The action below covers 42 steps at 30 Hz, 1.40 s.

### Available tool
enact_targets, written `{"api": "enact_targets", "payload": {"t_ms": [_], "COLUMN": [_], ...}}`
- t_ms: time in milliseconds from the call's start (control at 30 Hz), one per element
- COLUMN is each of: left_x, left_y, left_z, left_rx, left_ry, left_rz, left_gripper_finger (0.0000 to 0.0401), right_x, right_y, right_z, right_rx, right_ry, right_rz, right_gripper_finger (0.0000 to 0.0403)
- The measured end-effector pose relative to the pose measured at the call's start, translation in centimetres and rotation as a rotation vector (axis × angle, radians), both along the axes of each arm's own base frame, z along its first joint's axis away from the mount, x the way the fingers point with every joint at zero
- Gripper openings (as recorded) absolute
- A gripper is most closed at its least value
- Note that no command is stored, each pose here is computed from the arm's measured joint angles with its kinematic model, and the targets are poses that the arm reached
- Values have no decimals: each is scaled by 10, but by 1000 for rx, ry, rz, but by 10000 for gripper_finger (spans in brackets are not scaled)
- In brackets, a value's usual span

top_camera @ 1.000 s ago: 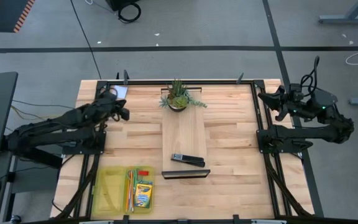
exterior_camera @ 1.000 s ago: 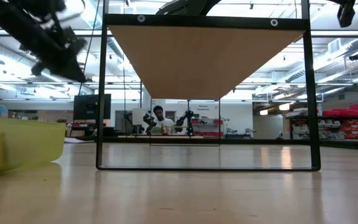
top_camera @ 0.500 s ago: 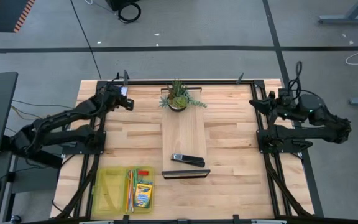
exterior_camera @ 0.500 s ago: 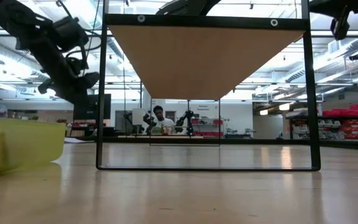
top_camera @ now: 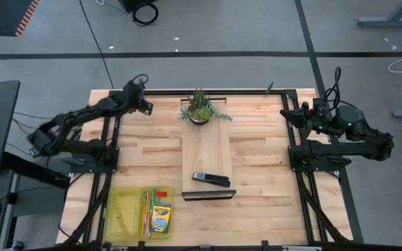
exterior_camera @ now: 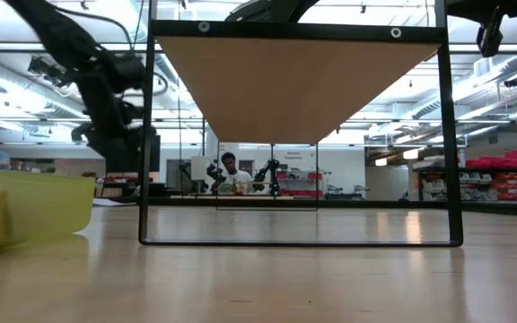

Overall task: Pack school essentials
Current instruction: Put the blue sticky note into the yellow supply box

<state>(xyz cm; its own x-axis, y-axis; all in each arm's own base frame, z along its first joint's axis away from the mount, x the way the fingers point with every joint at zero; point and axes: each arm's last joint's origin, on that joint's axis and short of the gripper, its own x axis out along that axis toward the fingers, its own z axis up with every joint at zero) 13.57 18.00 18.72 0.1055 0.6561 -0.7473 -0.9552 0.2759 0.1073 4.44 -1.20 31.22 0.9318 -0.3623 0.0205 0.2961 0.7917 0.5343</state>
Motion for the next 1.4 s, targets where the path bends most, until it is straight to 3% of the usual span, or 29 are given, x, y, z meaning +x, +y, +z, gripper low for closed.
{"api": "enact_targets", "payload": {"t_ms": [167,333,500,700,867,1033,1400], "left_x": [5,16,20,15,14,21,43], "left_y": [32,54,65,75,78,69,48], "left_z": [-11,-11,-7,-9,-11,-11,7], "left_rx": [-128,-192,-227,-255,-322,-347,-285], "left_ry": [103,177,104,85,52,101,58], "left_rz": [65,43,185,256,318,267,174], "left_gripper_finger": [234,263,314,362,363,360,359], "right_x": [0,0,0,0,0,5,43], "right_y": [0,0,0,0,0,0,-2], "right_z": [0,0,0,0,-2,-11,-73], "right_rx": [22,24,35,35,17,-37,-47], "right_ry": [-8,-9,-13,-14,16,48,4], "right_rz": [-3,-3,-3,-2,-2,-2,49], "right_gripper_finger": [6,6,6,6,6,6,6]}}
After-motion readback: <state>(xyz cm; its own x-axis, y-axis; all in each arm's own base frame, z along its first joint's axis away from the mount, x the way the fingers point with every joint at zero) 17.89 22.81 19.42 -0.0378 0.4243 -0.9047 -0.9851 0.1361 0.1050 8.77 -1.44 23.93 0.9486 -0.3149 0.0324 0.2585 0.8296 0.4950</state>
